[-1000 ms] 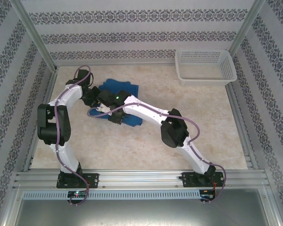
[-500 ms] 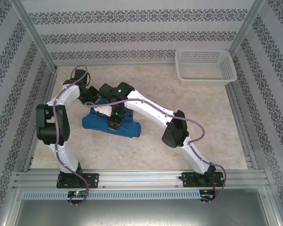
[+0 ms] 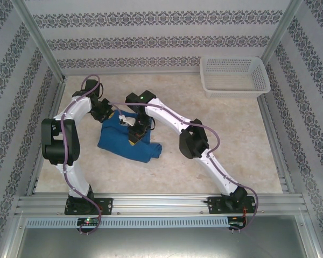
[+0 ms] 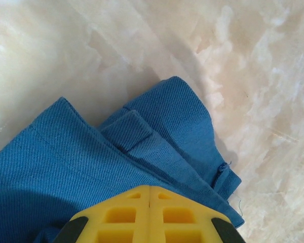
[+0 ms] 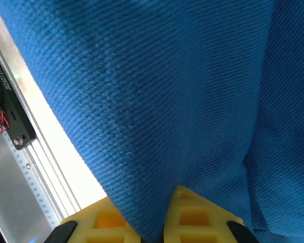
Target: Roll up the long pants
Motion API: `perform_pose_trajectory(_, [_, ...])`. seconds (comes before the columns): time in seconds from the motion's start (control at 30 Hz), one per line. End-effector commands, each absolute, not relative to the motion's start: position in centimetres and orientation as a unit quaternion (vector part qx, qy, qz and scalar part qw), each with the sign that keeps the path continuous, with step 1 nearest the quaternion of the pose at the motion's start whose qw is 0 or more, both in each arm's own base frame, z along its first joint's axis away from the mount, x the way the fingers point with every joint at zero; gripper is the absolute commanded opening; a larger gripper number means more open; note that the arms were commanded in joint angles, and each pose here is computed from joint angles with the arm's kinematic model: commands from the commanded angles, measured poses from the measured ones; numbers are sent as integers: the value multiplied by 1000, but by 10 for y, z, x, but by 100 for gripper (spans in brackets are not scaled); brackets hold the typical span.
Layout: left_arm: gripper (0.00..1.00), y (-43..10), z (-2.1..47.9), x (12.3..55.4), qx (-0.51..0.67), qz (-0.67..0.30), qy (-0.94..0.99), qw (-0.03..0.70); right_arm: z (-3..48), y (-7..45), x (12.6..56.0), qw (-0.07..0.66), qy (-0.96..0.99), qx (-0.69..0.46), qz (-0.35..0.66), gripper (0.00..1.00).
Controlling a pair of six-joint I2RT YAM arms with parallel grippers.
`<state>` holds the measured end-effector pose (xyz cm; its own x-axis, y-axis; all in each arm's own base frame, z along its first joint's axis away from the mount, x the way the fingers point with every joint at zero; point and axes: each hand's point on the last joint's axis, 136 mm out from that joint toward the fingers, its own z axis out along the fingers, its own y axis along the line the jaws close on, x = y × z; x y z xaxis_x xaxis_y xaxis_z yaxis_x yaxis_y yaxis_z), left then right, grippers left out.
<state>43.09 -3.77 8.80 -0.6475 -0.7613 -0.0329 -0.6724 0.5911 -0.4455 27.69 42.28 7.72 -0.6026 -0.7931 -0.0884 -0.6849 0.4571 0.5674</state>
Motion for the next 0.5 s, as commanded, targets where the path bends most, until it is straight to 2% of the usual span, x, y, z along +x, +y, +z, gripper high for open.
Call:
perform_pose_trajectory(0.0, [0, -41, 91, 422, -401, -211, 886, 95, 62, 434, 279, 94, -848, 431, -295, 0])
perform_pose_trajectory(0.27, [0, -29, 154, 373, -360, -182, 903, 147, 38, 434, 287, 103, -855, 415, -295, 0])
perform_pose_trajectory(0.47, [0, -35, 160, 313, -364, -195, 899, 148, 26, 431, 294, 108, -861, 401, -295, 0])
